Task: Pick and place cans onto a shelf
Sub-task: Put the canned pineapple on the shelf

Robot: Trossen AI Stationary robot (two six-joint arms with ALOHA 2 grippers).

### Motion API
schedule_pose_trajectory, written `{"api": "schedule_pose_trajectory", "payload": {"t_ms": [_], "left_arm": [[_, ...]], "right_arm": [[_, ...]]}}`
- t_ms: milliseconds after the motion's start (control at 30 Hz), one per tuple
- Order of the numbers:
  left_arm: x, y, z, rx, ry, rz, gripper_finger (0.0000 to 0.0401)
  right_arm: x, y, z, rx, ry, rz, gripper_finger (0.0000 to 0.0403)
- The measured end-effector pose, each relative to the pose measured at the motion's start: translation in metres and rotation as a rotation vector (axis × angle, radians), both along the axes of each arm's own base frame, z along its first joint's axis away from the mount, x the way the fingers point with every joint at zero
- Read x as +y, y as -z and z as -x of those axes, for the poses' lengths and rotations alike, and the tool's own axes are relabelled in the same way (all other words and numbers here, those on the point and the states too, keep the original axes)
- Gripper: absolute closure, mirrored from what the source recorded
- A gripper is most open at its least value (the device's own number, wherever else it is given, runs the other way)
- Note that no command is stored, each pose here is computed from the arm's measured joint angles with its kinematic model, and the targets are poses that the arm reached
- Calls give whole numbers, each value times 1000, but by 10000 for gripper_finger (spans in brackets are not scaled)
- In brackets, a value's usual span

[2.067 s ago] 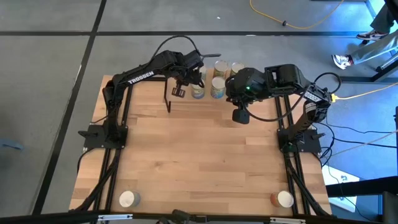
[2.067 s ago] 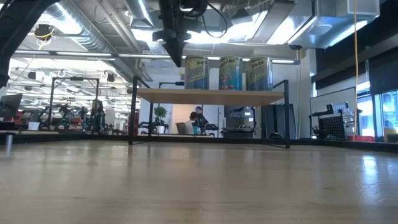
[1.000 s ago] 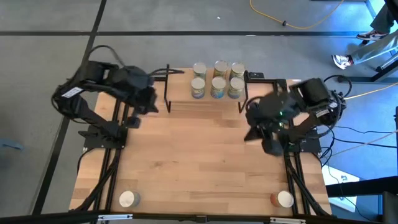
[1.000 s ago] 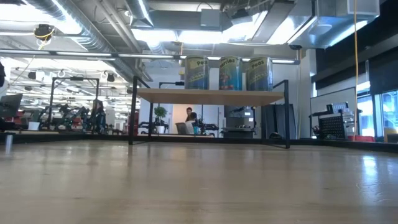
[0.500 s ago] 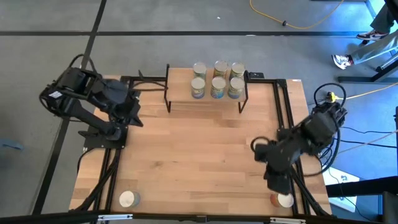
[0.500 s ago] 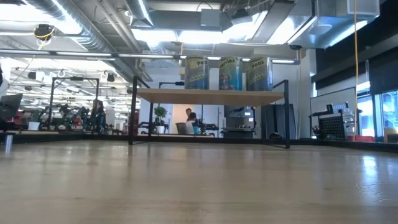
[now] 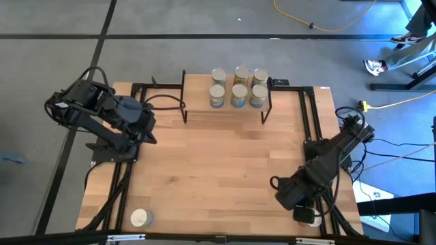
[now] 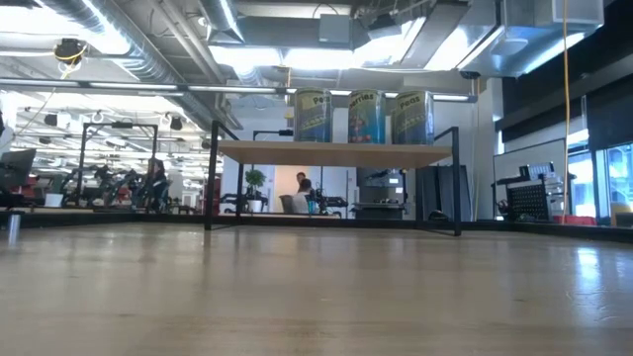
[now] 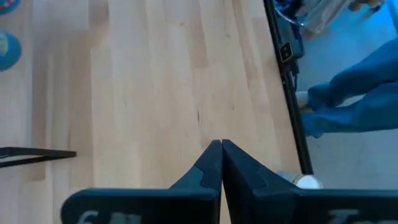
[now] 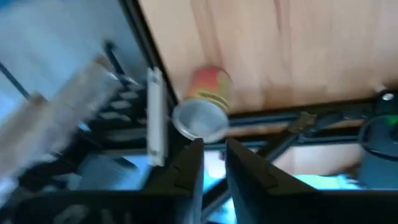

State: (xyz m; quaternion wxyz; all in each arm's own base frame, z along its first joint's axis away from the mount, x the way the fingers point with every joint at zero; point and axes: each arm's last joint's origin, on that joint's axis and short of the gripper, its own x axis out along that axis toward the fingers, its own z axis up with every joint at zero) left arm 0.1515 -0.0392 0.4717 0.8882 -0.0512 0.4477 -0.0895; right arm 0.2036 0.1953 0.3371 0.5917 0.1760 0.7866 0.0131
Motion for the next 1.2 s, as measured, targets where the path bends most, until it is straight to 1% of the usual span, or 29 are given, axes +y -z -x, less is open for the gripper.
{"api": "schedule_pose_trajectory", "payload": {"t_ms": [100,200,300,467,667,833,1000,1200], "left_arm": [[1,0,0,-3,-29,-8,401],[1,0,0,-4,-42,-13,401],[1,0,0,-5,-45,-17,401],[1,0,0,-5,-45,-17,401],[1,0,0,-5,-46,-18,401],[1,0,0,-4,-50,-17,401],[1,-1,-1,-11,-52,-13,401],[1,-2,-3,-42,-53,-4,401]], "right_arm": [[3,18,7,24,-140,7,319],[8,32,15,40,-262,12,318],[12,44,22,51,-350,13,318],[19,61,29,27,-452,-13,318],[25,79,32,-4,-487,-36,318],[30,96,34,-34,-486,-57,318],[28,108,37,-10,-451,-39,318],[27,112,40,29,-450,-58,318]]}}
